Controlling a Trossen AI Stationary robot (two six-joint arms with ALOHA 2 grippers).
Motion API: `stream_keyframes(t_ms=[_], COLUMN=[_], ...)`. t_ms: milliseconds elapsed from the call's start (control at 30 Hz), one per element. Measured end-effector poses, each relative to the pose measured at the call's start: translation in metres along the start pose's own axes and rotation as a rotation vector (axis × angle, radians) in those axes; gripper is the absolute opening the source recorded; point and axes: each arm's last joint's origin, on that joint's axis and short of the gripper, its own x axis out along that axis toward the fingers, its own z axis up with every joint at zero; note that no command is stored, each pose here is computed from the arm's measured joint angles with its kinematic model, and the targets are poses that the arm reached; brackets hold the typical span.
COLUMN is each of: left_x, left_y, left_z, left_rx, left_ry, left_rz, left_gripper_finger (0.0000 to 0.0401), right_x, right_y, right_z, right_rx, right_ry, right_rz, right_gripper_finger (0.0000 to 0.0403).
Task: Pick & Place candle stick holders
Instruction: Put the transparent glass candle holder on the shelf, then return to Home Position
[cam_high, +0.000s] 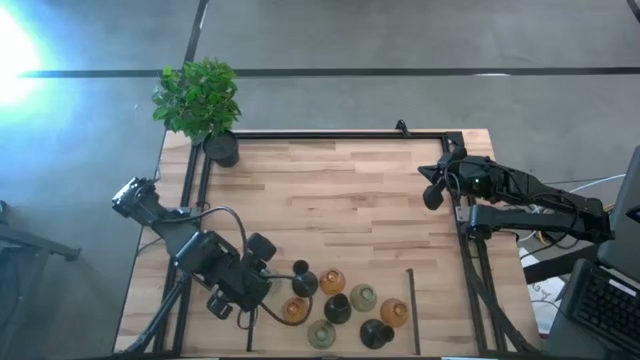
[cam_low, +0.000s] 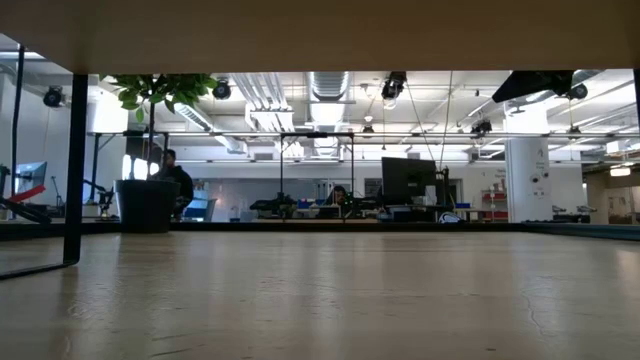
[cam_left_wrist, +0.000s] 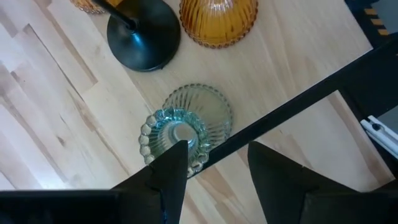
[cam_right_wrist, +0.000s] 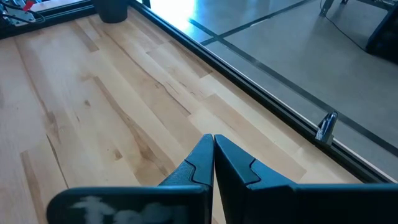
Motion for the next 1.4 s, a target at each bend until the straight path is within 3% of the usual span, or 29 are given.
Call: stream_keyframes(t_ms=[500, 867, 1000, 1200, 1300, 1400], left_x=[-0.012, -0.078, -0.101, -0.146, -0.17, -0.187], left_y=[0.001, 0.007, 0.014, 0.024, 0.03, 0.033], left_z=[0.0, 0.006, -0.004, -0.03, -0.042, -0.056], left_rx=[-0.006, -0.039, -0.109, -0.236, -0.344, -0.407], left_ry=[-0.059, -0.307, -0.375, -0.617, -0.799, -0.883], left_rz=[-0.013, -0.015, 0.162, 0.435, 0.546, 0.597], left_gripper_finger=[0.017, 0.0169, 0.0138, 0.0013, 0.0016, 0.0021], right_x=[0.0, 0.0, 0.0, 0.0, 0.0, 0.0], right_y=[0.0, 0.0, 0.0, 0.0, 0.0, 0.0], right_z=[0.0, 0.0, 0.0, 0.0, 0.0, 0.0], right_rx=[0.0, 0.0, 0.0, 0.0, 0.0, 0.0], right_ry=[0.0, 0.0, -0.001, 0.0, -0.001, -0.001], right_rz=[0.0, 0.0, 0.0, 0.0, 0.0, 0.0], right_gripper_finger=[0.0008, 0.0008, 0.0008, 0.0008, 0.0008, 0.0008])
